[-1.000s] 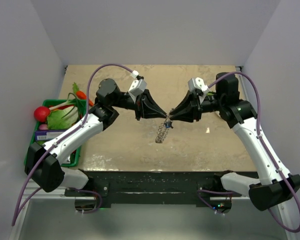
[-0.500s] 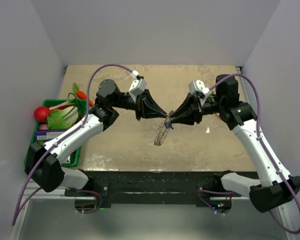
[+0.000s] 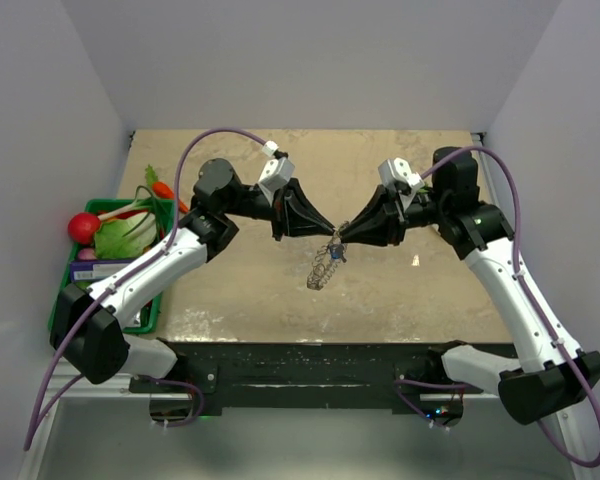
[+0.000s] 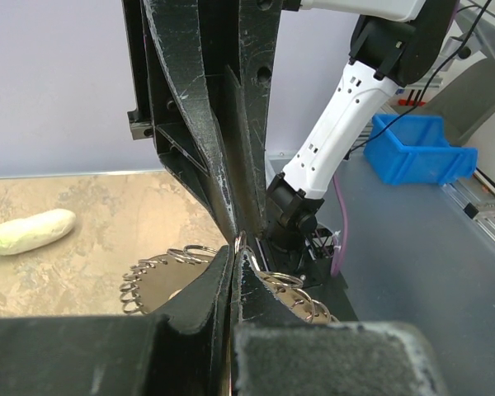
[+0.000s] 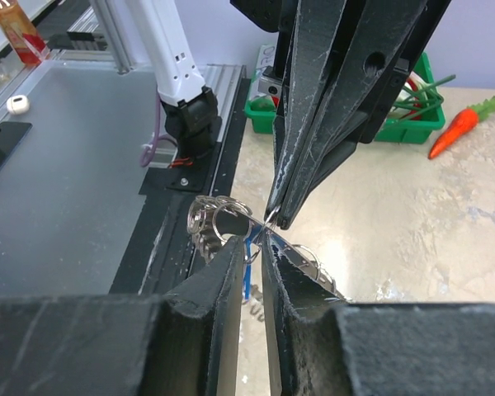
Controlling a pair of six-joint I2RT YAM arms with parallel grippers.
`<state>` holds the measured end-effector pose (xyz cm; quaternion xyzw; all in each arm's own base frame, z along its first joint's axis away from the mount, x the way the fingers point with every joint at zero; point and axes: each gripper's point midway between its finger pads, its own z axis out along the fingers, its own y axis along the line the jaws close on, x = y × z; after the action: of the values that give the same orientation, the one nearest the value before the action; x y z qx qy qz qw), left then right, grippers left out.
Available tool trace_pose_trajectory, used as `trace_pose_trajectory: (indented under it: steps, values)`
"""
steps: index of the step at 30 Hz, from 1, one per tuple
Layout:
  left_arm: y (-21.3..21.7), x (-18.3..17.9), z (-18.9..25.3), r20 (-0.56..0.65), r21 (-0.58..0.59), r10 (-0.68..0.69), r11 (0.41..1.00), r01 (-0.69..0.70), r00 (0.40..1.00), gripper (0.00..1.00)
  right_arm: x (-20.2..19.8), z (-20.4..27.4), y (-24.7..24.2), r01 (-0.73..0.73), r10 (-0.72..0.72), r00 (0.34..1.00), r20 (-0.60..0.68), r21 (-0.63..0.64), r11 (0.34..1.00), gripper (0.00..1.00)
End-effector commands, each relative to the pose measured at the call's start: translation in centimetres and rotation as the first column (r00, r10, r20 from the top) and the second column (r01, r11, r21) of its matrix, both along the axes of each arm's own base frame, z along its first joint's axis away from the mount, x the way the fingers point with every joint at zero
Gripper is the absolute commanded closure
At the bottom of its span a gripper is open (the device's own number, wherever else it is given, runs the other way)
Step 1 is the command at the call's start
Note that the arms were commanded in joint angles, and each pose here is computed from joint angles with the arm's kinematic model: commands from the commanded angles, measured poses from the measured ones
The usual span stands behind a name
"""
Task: Remove the keys from the keyring
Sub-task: Remove the key from the keyring.
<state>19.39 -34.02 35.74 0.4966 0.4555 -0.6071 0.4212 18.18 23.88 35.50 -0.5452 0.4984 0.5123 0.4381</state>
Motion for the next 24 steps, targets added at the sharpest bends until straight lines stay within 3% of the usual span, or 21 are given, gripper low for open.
trace_pose_trajectory:
  steps: [1,8,12,16,17,18,20,21,24]
  values:
    - [-0.2,0.5,0.7,0.036,-0.031,0.025,0.999,-0.024,0.999,1.00,-0.3,0.4,0.3,-0.037,0.037,0.999,0.006,0.022,0.999,0.81]
    - [-0.2,0.5,0.8,0.036,-0.033,0.025,0.999,-0.023,0.999,1.00,-0.2,0.2,0.6,-0.031,0.031,0.999,0.007,0.014,0.999,0.83]
    - [-0.2,0.5,0.8,0.035,-0.036,0.022,0.999,-0.021,0.999,1.00,-0.3,0.0,0.7,-0.033,0.033,0.999,0.002,0.015,0.999,1.00]
    - [-0.3,0.8,0.5,0.038,-0.027,0.036,0.999,-0.035,0.999,1.00,0.0,0.5,0.9,-0.020,0.020,0.999,-0.028,0.012,1.000,1.00]
    - [-0.3,0.8,-0.1,0.016,0.003,0.039,0.999,-0.039,0.999,0.95,0.3,0.4,0.9,-0.008,0.008,0.999,-0.047,0.002,1.000,1.00]
    - [-0.3,1.0,0.1,0.066,-0.001,0.044,0.999,-0.045,0.997,0.84,0.6,1.1,0.9,0.000,0.000,1.000,-0.022,0.002,1.000,1.00]
    - [-0.1,1.3,-0.6,0.102,0.033,0.059,0.998,-0.062,0.993,0.71,0.9,0.3,0.7,0.038,-0.041,0.997,-0.059,-0.051,0.998,1.00]
    - [-0.1,1.5,-0.3,0.125,0.034,0.069,0.997,-0.074,0.990,0.68,1.4,0.8,0.7,0.039,-0.040,0.999,-0.020,-0.057,0.998,1.00]
    - [0.3,1.8,-0.4,0.182,0.058,0.098,0.992,-0.110,0.979,0.53,0.9,-0.6,-0.1,0.046,-0.061,0.995,-0.083,-0.167,0.985,1.00]
